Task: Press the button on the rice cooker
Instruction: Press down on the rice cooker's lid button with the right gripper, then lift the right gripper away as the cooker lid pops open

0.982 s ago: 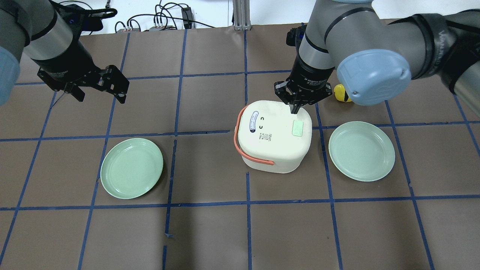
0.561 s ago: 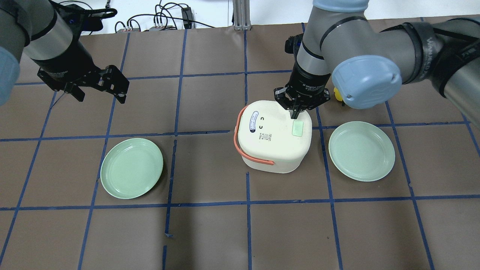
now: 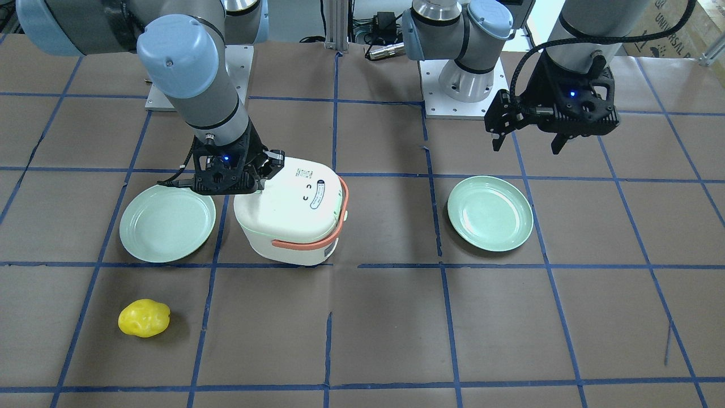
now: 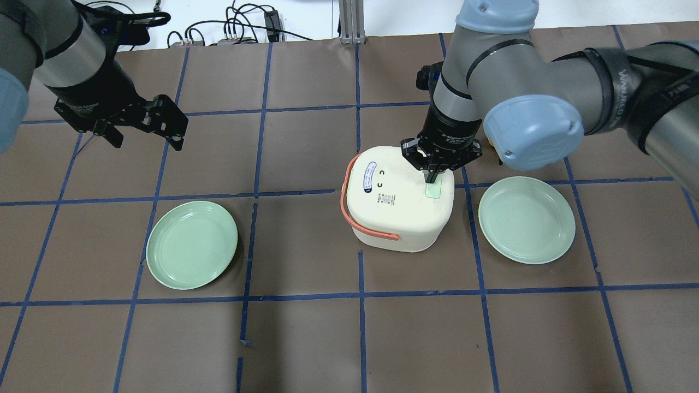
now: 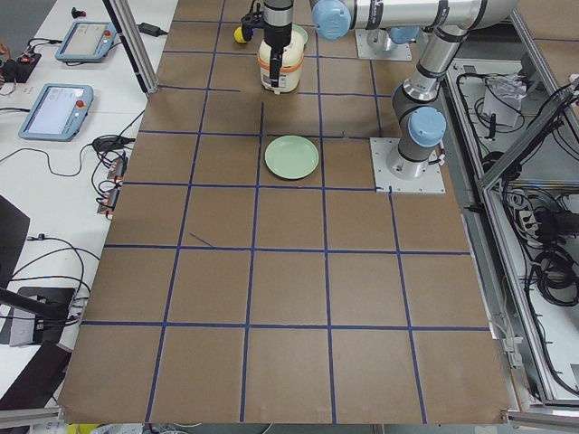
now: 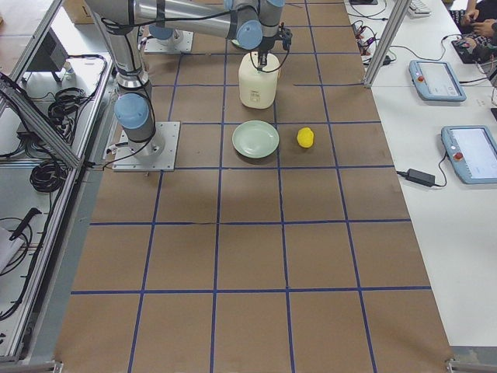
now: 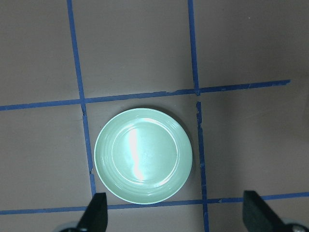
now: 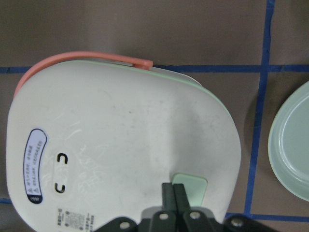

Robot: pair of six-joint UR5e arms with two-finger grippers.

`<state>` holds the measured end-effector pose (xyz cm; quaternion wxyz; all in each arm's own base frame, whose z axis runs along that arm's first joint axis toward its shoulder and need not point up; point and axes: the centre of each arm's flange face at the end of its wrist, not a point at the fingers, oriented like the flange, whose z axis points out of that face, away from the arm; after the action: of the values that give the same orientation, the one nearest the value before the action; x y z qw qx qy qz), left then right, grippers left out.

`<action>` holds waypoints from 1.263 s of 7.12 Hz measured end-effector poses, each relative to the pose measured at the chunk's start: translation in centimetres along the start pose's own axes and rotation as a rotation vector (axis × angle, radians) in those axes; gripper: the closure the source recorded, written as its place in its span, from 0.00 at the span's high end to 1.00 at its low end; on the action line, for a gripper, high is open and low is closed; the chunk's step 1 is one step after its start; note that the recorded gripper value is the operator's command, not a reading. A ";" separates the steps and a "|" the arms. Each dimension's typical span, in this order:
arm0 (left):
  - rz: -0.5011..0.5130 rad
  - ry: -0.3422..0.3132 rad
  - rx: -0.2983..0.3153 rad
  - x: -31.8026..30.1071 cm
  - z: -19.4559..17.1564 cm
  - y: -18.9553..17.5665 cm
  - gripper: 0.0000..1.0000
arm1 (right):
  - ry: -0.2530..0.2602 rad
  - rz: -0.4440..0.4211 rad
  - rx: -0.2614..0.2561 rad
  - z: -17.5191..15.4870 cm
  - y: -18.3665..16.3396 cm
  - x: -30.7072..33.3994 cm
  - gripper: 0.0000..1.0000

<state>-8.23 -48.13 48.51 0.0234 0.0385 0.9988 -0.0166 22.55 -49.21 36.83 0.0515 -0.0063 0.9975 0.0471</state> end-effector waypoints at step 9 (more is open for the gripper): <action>-0.001 0.000 0.000 0.0 0.0 0.0 1.00 | 0.011 0.018 0.006 -1.3 1.1 0.4 0.83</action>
<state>-8.23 -48.14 48.50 0.0234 0.0382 0.9989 -0.0164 21.97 -48.20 38.23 0.0456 0.0028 0.9980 0.0444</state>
